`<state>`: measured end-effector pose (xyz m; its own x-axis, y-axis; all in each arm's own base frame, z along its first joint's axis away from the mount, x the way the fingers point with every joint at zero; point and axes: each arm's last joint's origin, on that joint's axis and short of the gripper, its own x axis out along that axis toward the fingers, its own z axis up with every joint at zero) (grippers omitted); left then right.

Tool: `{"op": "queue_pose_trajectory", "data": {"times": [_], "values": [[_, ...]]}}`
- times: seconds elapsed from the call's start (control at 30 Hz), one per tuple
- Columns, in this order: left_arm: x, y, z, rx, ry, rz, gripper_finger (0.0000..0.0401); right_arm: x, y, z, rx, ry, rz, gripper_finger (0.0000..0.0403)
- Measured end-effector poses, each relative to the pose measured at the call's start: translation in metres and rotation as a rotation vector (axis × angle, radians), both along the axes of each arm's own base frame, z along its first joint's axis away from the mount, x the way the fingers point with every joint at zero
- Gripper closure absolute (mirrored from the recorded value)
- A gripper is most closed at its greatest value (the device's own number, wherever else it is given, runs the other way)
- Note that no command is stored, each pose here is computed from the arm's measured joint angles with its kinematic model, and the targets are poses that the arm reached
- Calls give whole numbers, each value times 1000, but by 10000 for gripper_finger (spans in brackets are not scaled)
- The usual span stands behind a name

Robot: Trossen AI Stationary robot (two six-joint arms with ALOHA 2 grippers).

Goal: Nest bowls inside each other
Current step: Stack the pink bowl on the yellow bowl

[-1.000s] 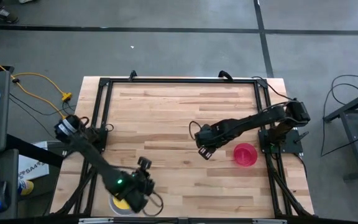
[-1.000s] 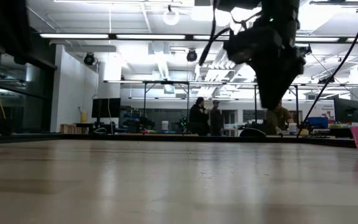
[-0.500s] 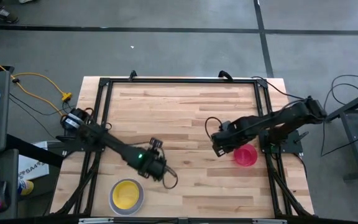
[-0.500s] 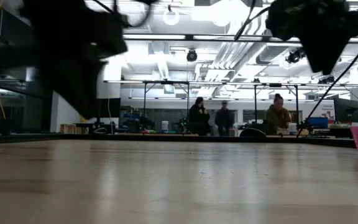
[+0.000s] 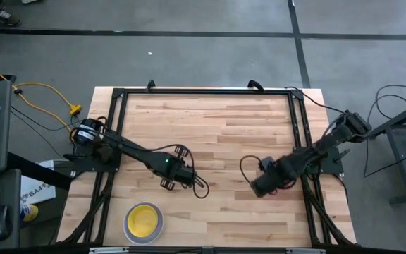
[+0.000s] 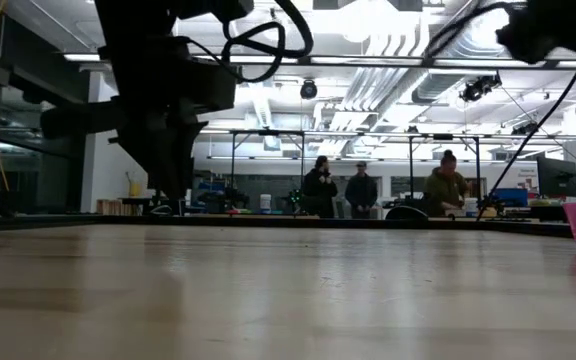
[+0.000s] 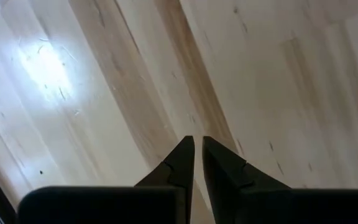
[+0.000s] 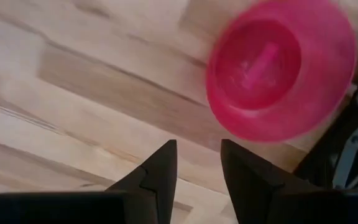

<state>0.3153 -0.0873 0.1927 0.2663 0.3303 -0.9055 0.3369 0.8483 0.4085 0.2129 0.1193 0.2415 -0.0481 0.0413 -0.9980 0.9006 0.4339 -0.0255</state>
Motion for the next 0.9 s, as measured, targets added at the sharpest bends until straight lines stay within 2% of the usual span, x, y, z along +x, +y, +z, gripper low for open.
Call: {"op": "queue_pose_trajectory", "data": {"times": [0.17, 0.3, 0.4, 0.6, 0.9], "values": [[3, -2, 1, -2, -23, -47, 370, -19, 18, -12, -50, 32, -11, 285], [8, -5, 3, -54, -38, -92, 370, -31, 12, -17, -141, 113, -64, 285], [11, -7, 9, -74, -53, -108, 370, -35, 4, -22, -152, 135, -72, 285], [16, -8, 19, -75, -78, -134, 370, -41, -22, -28, -142, 54, -68, 285], [17, -9, 22, -74, -83, -142, 370, -57, -57, -18, -124, -58, 5, 285]]}}
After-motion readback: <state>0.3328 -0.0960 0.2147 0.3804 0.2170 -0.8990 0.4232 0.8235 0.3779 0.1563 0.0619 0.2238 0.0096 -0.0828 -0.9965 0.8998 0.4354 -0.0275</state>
